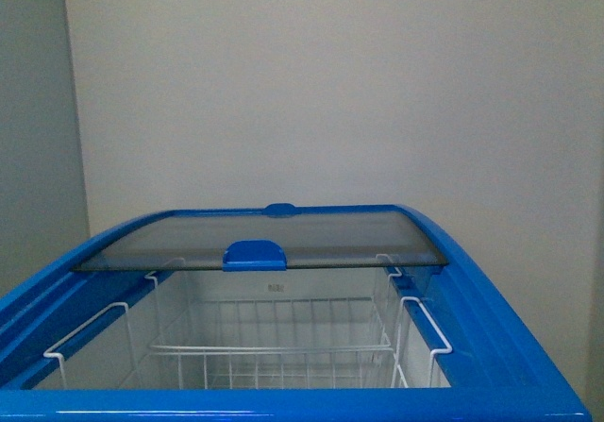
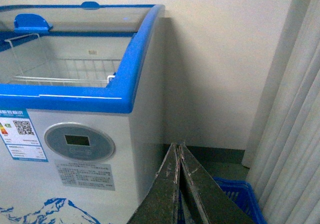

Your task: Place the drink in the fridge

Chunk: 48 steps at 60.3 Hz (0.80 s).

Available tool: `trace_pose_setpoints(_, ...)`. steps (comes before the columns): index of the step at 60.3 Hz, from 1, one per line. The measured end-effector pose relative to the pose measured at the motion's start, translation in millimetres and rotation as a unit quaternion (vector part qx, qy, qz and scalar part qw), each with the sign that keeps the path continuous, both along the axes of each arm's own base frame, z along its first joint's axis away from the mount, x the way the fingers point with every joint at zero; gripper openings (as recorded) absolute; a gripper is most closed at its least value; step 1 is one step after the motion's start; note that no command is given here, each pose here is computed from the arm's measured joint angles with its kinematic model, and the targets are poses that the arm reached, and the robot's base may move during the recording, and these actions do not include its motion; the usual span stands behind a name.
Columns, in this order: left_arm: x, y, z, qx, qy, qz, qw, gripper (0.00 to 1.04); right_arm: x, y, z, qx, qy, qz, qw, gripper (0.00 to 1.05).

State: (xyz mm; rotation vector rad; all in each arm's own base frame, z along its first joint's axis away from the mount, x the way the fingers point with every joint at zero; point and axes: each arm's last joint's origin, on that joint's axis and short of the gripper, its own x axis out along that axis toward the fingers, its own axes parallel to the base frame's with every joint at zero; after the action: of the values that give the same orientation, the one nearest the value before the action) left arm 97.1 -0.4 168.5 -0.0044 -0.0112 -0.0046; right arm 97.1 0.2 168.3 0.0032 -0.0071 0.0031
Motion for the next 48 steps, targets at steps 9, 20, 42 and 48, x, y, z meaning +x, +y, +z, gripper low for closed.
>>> trace_pose_setpoints(9, 0.0, 0.0, 0.0, 0.000, 0.000, 0.000, 1.000, 0.03, 0.0, 0.0, 0.0, 0.000, 0.000, 0.000, 1.000, 0.03)
trace_pose_setpoints(20, 0.0, 0.0, 0.0, 0.000, 0.000, 0.000, 1.000, 0.28, 0.0, 0.0, 0.0, 0.000, 0.000, 0.000, 1.000, 0.32)
trace_pose_setpoints(42, 0.0, 0.0, 0.0, 0.000, 0.000, 0.000, 1.000, 0.95, 0.0, 0.0, 0.0, 0.000, 0.000, 0.000, 1.000, 0.97)
trace_pose_setpoints(48, 0.0, 0.0, 0.0, 0.000, 0.000, 0.000, 1.000, 0.96, 0.0, 0.0, 0.0, 0.000, 0.000, 0.000, 1.000, 0.97)
